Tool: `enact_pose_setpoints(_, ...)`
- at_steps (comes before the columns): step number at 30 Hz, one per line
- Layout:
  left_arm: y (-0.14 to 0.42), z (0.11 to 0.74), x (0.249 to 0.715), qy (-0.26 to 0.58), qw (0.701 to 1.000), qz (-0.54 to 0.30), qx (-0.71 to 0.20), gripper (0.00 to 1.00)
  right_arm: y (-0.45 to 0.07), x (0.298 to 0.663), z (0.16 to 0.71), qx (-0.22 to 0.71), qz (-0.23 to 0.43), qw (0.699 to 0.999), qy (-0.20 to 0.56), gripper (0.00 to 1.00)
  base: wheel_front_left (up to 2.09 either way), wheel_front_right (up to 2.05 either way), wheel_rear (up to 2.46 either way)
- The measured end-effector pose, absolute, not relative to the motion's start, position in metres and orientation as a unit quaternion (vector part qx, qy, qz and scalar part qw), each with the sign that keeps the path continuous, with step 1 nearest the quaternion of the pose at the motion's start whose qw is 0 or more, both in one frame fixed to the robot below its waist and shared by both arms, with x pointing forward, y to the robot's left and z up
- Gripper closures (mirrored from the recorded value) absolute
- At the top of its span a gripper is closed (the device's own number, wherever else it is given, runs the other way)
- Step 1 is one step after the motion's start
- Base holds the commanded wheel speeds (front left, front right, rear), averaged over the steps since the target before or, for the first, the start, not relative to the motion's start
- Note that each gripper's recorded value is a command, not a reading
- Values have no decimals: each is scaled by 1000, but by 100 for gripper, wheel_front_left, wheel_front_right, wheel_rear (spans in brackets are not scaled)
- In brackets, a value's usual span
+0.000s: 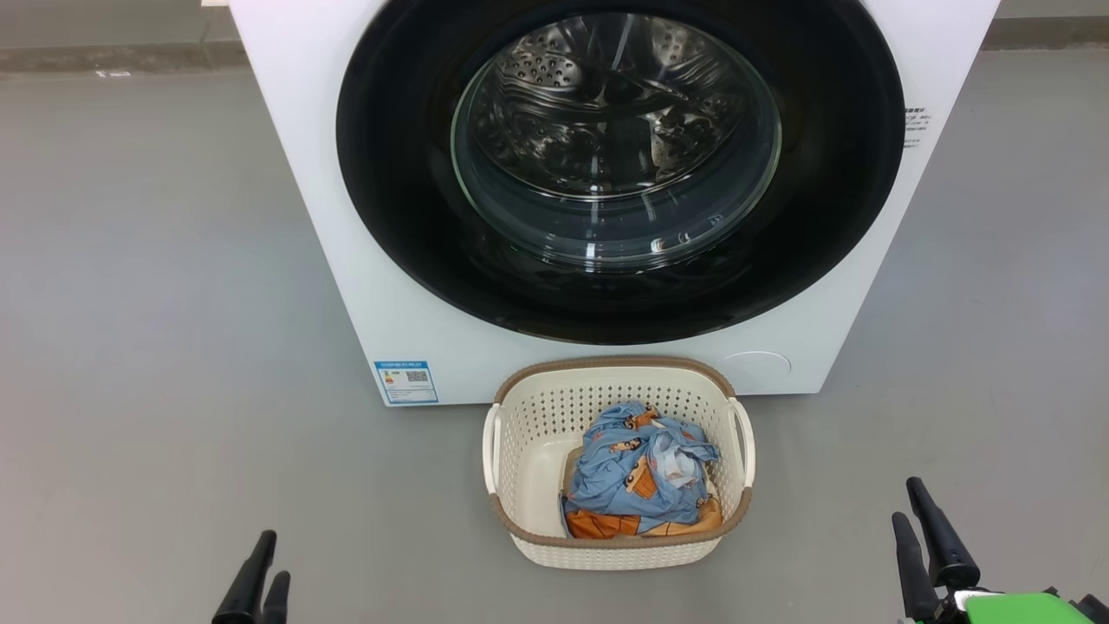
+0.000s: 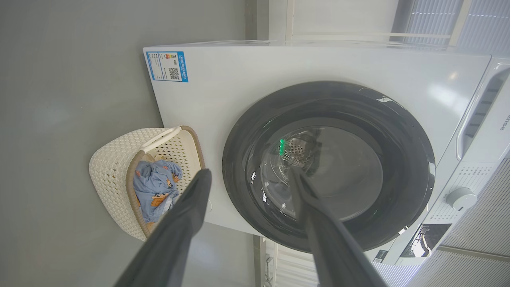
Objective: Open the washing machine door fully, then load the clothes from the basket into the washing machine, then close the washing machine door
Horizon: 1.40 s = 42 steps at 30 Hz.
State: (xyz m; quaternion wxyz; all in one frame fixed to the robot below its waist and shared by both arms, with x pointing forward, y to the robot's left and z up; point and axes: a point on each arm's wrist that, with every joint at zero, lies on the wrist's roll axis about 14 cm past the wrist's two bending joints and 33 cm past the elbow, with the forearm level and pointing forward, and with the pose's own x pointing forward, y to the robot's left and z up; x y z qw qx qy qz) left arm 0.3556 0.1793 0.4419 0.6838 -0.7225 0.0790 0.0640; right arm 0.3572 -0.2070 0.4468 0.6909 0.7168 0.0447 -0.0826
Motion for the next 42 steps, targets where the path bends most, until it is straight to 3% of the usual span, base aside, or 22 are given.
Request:
enact_pose_setpoints(12, 180, 445, 356, 70, 692, 66, -715, 0, -209, 360, 456, 708, -79, 701, 29, 0, 0, 0, 0)
enact_pose_setpoints(21, 183, 449, 358, 63, 718, 67, -690, 0, -211, 362, 464, 677, -74, 732, 19, 0, 0, 0, 0)
enact_pose_setpoints(42, 185, 463, 361, 54, 832, 56, -550, 0, -195, 371, 489, 523, -27, 852, 13, 0, 0, 0, 0)
